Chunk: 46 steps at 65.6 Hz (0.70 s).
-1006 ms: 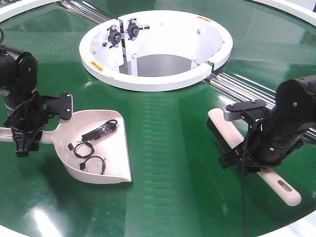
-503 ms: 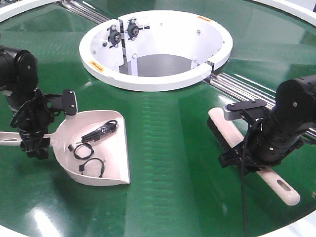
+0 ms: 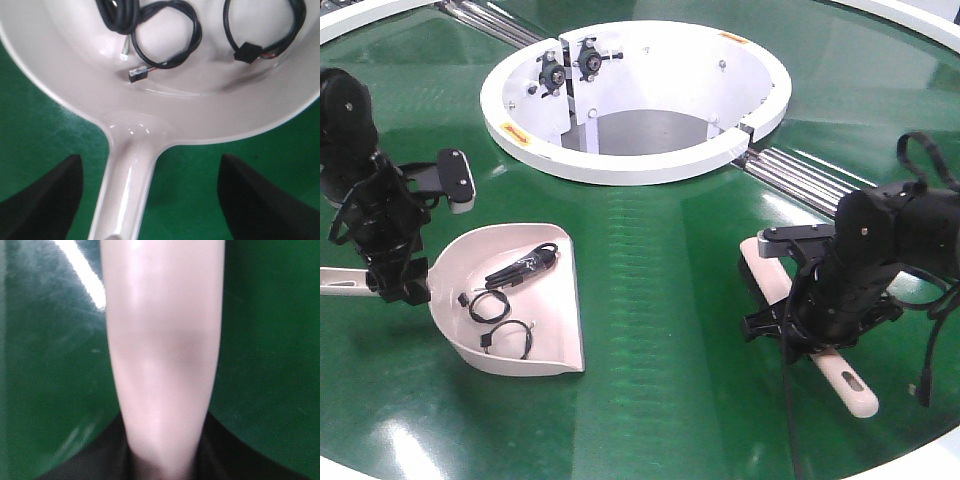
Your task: Clean and inspect green conveyor with broom and dustpan
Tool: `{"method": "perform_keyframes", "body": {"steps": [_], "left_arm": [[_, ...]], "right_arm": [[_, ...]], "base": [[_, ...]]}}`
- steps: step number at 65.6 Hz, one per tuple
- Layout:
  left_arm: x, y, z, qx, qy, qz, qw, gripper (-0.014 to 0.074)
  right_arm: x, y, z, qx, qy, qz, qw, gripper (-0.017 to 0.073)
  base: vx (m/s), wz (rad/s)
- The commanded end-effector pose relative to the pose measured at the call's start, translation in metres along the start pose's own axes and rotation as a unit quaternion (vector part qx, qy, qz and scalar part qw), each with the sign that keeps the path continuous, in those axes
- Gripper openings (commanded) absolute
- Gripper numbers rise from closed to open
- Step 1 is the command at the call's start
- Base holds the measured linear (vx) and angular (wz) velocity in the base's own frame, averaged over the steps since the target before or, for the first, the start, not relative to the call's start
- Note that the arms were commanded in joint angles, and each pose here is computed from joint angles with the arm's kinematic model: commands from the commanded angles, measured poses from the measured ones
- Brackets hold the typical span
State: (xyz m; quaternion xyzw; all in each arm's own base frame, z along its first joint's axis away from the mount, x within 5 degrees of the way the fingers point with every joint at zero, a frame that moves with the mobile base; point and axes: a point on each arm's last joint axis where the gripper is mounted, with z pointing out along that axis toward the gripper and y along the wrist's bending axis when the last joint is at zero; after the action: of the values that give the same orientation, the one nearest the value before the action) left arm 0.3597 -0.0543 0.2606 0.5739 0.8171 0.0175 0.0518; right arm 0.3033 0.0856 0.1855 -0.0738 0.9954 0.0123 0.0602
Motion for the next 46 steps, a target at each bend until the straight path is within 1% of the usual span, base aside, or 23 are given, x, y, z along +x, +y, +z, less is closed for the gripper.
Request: {"method": "perform_keyframes", "body": {"steps": [1,7,16,20,24,27,32,35,38,40,42,44,46], "left_arm": [[-0.002,-0.010,-0.038,-0.028,-0.042,-0.016,0.999,0.0533],[-0.003,-0.013,-0.044,-0.028,-0.061,-0.020,0.997,0.0533],[-0.006,-0.017,-0.050,-0.022,-0.087,-0.027,0.996,0.0533],[-0.009,-0.020,-0.053,-0.012,-0.107,-0.048,0.993,0.0533],[-0.012,-0.022,-0.056,-0.001,-0.127,-0.086,0.988,0.0533],[-0.013,-0.024,-0.059,0.005,-0.137,-0.106,0.985,0.0533],[-0.014,-0.025,-0.061,0.008,-0.142,-0.123,0.982,0.0533],[-0.014,-0.025,-0.062,0.007,-0.148,-0.127,0.981,0.0533],[-0.016,-0.026,-0.063,0.014,-0.159,-0.131,0.978,0.0533],[-0.017,-0.027,-0.064,0.019,-0.166,-0.139,0.976,0.0533],[-0.019,-0.028,-0.065,0.029,-0.175,-0.154,0.972,0.0533],[-0.021,-0.030,-0.067,0.040,-0.184,-0.178,0.966,0.0533],[-0.021,-0.031,-0.068,0.045,-0.188,-0.191,0.962,0.0533]], "right_arm": [[-0.009,-0.001,-0.010,-0.007,-0.042,0.011,0.999,0.0141],[-0.010,-0.001,-0.007,-0.005,-0.039,0.009,0.999,0.0223],[-0.010,-0.001,-0.007,-0.005,-0.040,0.009,0.999,0.0374],[-0.011,-0.001,-0.008,-0.005,-0.040,0.009,0.999,0.0444],[-0.012,-0.001,-0.012,-0.006,-0.050,0.003,0.999,0.0494],[-0.013,-0.002,-0.017,-0.001,-0.059,-0.002,0.998,0.0525],[-0.014,-0.002,-0.030,0.001,-0.084,-0.007,0.996,0.0546],[-0.015,-0.002,-0.041,0.001,-0.106,-0.008,0.994,0.0547],[-0.015,-0.003,-0.054,0.002,-0.129,-0.011,0.992,0.0547],[-0.014,-0.003,-0.064,0.002,-0.145,-0.012,0.989,0.0547],[-0.013,-0.004,-0.074,0.002,-0.163,-0.013,0.986,0.0547],[-0.012,-0.004,-0.083,0.001,-0.180,-0.014,0.984,0.0547],[-0.009,-0.004,-0.093,0.001,-0.198,-0.015,0.980,0.0547]], "base": [[0.00,0.00],[0.00,0.00],[0.00,0.00],[0.00,0.00],[0.00,0.00],[0.00,0.00],[0.00,0.00],[0.00,0.00],[0.00,0.00],[0.00,0.00],[0.00,0.00],[0.00,0.00],[0.00,0.00]]}}
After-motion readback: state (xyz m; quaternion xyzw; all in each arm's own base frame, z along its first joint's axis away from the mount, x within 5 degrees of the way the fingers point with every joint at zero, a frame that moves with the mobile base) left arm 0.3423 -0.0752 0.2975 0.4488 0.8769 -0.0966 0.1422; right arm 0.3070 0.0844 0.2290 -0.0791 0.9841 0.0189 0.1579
